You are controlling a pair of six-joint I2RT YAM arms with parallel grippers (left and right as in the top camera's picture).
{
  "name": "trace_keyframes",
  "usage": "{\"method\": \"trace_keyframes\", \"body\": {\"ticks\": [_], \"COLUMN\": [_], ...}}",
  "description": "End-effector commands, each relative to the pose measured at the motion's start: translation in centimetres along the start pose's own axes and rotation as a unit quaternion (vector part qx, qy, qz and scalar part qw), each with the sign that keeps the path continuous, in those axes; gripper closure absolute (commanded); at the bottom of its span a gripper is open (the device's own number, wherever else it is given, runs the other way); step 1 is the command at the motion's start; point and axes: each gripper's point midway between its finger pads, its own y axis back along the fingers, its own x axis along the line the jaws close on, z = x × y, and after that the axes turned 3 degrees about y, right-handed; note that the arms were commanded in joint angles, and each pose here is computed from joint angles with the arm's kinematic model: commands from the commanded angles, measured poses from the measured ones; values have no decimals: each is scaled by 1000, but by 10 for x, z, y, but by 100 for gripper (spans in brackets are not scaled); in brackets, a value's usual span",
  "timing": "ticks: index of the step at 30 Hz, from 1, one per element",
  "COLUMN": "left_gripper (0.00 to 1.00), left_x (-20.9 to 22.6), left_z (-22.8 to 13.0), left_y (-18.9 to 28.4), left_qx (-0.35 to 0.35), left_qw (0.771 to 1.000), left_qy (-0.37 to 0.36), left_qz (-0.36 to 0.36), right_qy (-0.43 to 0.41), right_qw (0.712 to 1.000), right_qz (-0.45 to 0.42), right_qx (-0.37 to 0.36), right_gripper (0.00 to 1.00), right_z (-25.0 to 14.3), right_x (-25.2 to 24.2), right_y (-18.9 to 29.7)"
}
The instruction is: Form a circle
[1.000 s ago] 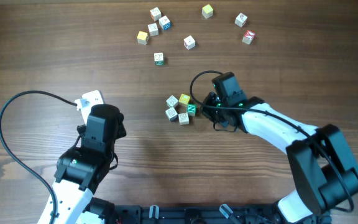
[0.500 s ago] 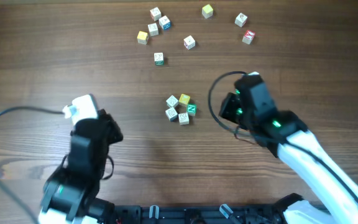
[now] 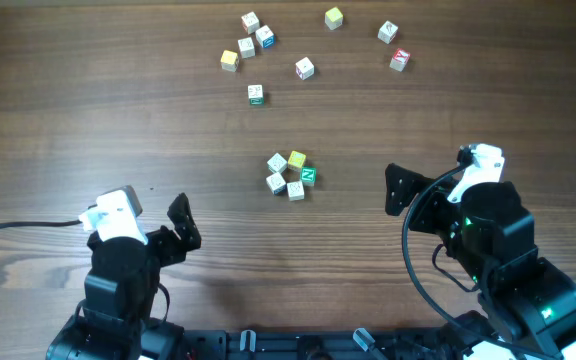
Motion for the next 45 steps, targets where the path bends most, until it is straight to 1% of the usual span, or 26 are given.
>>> {"method": "trace_keyframes", "body": {"ticks": [1,9,12,13,15,16,18,20,21,22,23,25,26,27,30,33,35,39,41,42,45], "left_gripper": [0,0,0,0,0,0,0,0,0,0,0,0,0,0,0,0,0,0,0,0,0], "left_x": [3,14,14,14,14,14,14,14,14,14,14,14,14,14,14,14,14,14,14,14,14], "left_z": [-8,-25,-25,-25,-25,-25,-25,-25,-25,-25,-25,-25,-25,-25,-25,-25,-25,-25,-25,-25,-25], "left_y": [2,3,3,3,3,3,3,3,3,3,3,3,3,3,3,3,3,3,3,3,3], "left_qx": [18,51,51,51,51,51,51,51,51,51,51,51,51,51,51,51,51,51,51,51,51], "left_qw": [1000,998,998,998,998,998,998,998,998,998,998,998,998,998,998,998,998,998,998,998,998], "left_qy": [-8,-20,-20,-20,-20,-20,-20,-20,-20,-20,-20,-20,-20,-20,-20,-20,-20,-20,-20,-20,-20], "left_qz": [5,25,25,25,25,25,25,25,25,25,25,25,25,25,25,25,25,25,25,25,25], "right_qy": [12,18,16,11,8,11,56,105,113,116,123,129,126,123,106,59,27,15,6,10,9], "right_qw": [1000,998,999,998,995,993,981,953,943,927,904,869,856,852,856,875,895,923,941,942,943], "right_qz": [-22,-46,-40,-64,-69,-61,-26,10,18,27,35,47,50,54,43,25,5,-23,-42,-30,-31], "right_qx": [8,44,25,-17,-68,-103,-184,-282,-311,-355,-408,-475,-498,-506,-504,-480,-445,-385,-336,-334,-331], "right_gripper": [0,0,0,0,0,0,0,0,0,0,0,0,0,0,0,0,0,0,0,0,0], "right_z": [-3,-15,-10,4,20,30,47,60,63,67,70,70,71,69,58,42,28,7,-13,-12,-13], "right_x": [-8,-12,-14,-27,-40,-43,-41,-36,-36,-36,-37,-41,-45,-49,-66,-91,-108,-123,-134,-130,-130], "right_y": [-4,-24,-10,4,22,31,51,74,80,90,102,111,107,99,77,48,26,1,-15,-16,-17]}}
